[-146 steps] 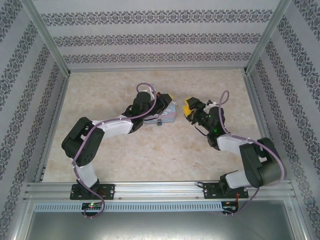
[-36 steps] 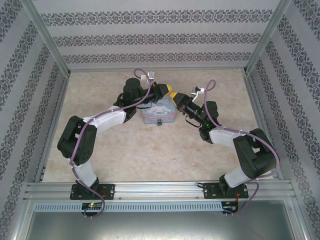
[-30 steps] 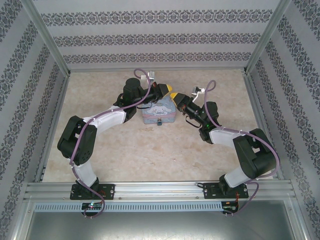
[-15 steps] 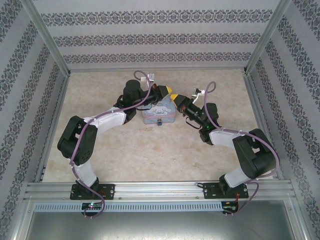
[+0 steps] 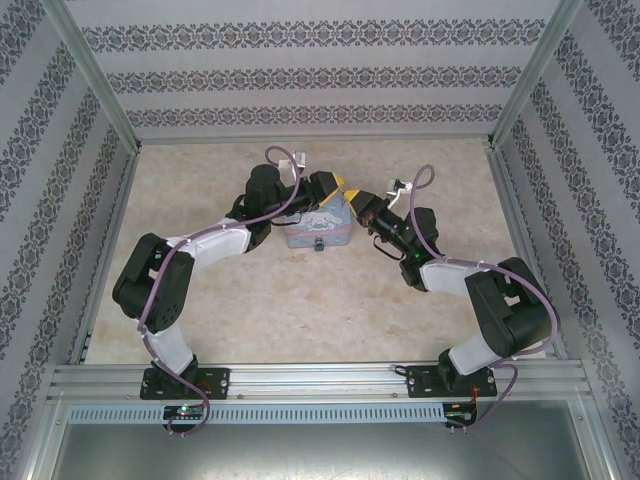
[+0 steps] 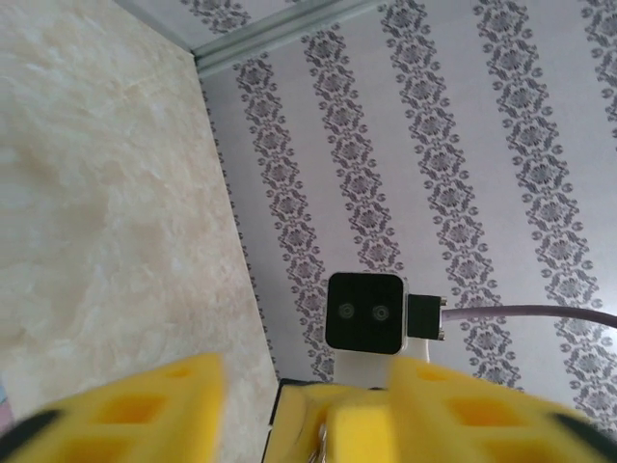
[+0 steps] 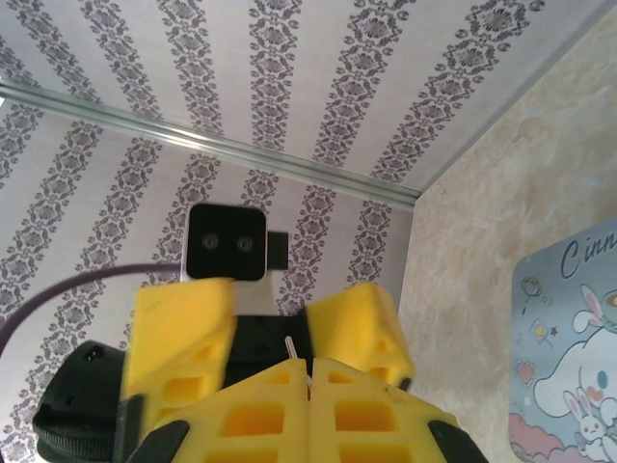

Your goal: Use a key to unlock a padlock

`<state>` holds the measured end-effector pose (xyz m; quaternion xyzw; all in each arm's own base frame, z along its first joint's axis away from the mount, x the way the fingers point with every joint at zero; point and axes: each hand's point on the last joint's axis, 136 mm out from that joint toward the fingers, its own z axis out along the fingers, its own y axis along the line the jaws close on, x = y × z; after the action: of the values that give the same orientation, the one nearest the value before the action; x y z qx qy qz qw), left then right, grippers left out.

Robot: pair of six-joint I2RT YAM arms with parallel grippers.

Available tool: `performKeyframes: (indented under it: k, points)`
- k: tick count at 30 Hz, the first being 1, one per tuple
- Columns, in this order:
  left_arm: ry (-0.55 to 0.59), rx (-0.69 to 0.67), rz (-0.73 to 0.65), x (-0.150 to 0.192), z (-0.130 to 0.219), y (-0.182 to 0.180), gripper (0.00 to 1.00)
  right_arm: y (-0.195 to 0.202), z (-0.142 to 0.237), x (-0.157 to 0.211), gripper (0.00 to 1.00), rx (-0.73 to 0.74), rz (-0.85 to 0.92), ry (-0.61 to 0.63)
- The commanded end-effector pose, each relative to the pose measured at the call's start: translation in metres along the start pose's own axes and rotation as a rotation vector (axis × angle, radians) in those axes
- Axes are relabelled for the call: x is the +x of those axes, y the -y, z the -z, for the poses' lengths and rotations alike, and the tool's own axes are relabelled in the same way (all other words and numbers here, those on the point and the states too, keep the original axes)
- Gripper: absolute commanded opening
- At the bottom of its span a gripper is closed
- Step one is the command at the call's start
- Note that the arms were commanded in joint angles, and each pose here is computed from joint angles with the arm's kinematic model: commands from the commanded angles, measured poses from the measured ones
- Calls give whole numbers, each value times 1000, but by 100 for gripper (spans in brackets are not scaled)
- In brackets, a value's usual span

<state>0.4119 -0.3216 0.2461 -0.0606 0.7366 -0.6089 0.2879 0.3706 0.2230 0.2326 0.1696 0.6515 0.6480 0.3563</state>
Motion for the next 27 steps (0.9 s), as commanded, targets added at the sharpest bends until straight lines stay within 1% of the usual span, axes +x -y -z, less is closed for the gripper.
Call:
performKeyframes:
  k: [1, 3, 4, 5, 6, 8, 13, 15, 17, 19, 20, 23, 27]
  points:
    - [73, -21, -39, -10, 21, 9, 75, 3, 6, -3, 0, 0, 2, 20]
    - [82, -80, -51, -7, 31, 2, 81, 6, 9, -3, 0, 9, 3, 15]
    - [78, -114, -55, -5, 35, -3, 83, 8, 10, -2, 0, 14, 4, 12]
    - [73, -149, -66, -2, 41, -7, 88, 9, 11, -2, 0, 20, 4, 8]
    - [66, -199, -73, 1, 46, -15, 97, 11, 12, -1, 0, 27, 4, 3]
    - [46, -289, -92, 9, 58, -26, 100, 12, 12, 1, 0, 33, 7, -7]
    - [-13, -521, -111, 34, 91, -54, 100, 22, 10, 7, 0, 72, 8, -47]
    - [-25, -588, -102, 45, 102, -68, 100, 28, 10, 9, 0, 92, 7, -55]
    - [-16, -618, -109, 55, 110, -80, 100, 36, 9, 10, 0, 116, -2, -61]
    - [-6, -614, -124, 64, 117, -86, 100, 43, 8, 11, 0, 133, -11, -65]
    - [-20, -612, -127, 69, 119, -88, 100, 46, 8, 11, 0, 138, -16, -66]
    - [-111, -605, -166, 88, 119, -95, 100, 50, 2, 13, 0, 143, -24, -84]
    - [-170, -532, -226, 110, 106, -102, 96, 57, -9, 14, 0, 151, -50, -106]
